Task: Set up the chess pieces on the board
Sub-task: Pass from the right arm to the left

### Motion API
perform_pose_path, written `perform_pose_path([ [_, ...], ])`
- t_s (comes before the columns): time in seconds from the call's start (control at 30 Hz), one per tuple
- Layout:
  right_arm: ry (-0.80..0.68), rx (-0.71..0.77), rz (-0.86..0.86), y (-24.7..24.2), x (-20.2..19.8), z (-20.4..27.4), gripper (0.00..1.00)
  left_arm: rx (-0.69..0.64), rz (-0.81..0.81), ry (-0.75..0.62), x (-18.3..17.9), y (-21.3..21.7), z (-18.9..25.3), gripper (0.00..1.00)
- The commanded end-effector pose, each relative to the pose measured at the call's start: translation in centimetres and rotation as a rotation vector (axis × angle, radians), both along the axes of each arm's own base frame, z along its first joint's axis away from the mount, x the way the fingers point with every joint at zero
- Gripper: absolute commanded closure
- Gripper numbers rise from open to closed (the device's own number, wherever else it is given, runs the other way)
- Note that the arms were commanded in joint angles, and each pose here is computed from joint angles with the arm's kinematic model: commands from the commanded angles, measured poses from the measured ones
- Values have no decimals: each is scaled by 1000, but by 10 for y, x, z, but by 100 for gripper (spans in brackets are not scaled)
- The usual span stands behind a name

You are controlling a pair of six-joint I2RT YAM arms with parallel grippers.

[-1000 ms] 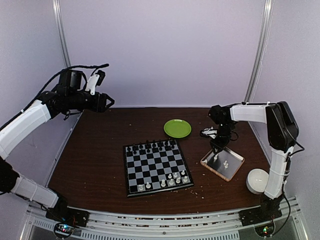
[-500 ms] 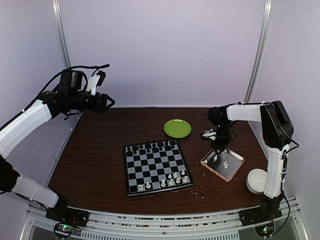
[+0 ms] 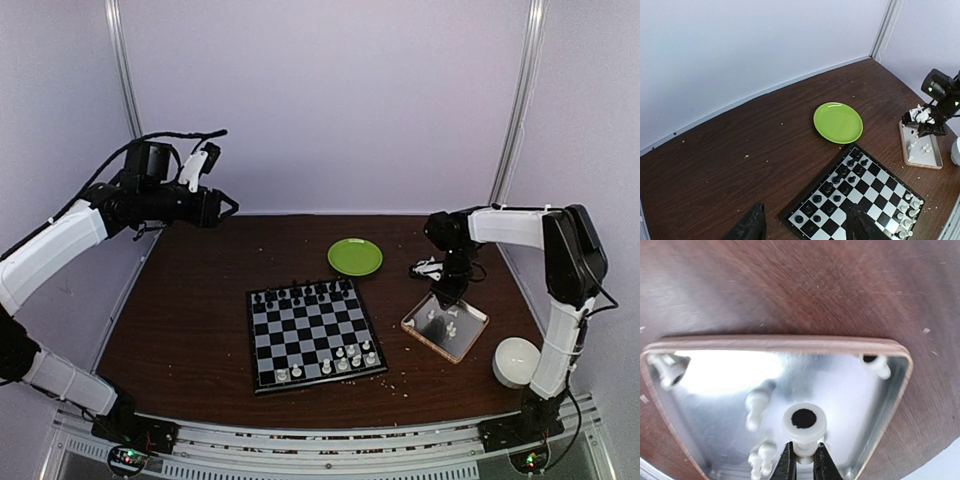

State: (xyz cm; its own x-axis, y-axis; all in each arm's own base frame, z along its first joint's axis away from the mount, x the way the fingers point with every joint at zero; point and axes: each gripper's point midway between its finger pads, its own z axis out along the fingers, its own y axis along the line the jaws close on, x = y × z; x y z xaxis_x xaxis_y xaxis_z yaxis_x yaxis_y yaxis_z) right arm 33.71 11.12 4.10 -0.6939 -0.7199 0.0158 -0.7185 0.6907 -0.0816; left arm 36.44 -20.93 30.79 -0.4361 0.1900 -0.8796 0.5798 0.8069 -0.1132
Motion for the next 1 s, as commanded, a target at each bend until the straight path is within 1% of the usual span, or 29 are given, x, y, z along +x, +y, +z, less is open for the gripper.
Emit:
perform_pose_path([
  [0.0, -84, 151, -2, 15, -9, 47, 94, 28, -196, -124, -24, -42, 9, 45],
  [0.07, -68, 259, 28, 31, -21, 63, 94, 105, -273, -205, -42, -60, -1, 45],
  [0.13, -53, 363, 42, 45, -33, 79, 94, 152, -378, -309, -67, -80, -8, 45],
  [0.27, 32, 565, 103, 74, -64, 106, 93, 157, -618, -516, -124, -125, -21, 45],
  [0.37, 115, 702, 162, 95, -89, 124, 93, 137, -773, -603, -154, -153, -22, 46],
  [0.47, 185, 788, 232, 111, -115, 136, 93, 144, -874, -635, -168, -178, -26, 47],
  [0.6, 270, 856, 337, 126, -146, 144, 92, 192, -987, -635, -176, -212, -39, 50],
  [0.73, 317, 854, 404, 136, -164, 146, 92, 257, -1097, -683, -193, -244, -49, 52],
  [0.83, 346, 862, 450, 143, -175, 150, 92, 319, -1156, -721, -202, -258, -59, 53],
  [0.97, 383, 851, 484, 148, -184, 146, 92, 360, -1173, -752, -205, -267, -65, 54],
])
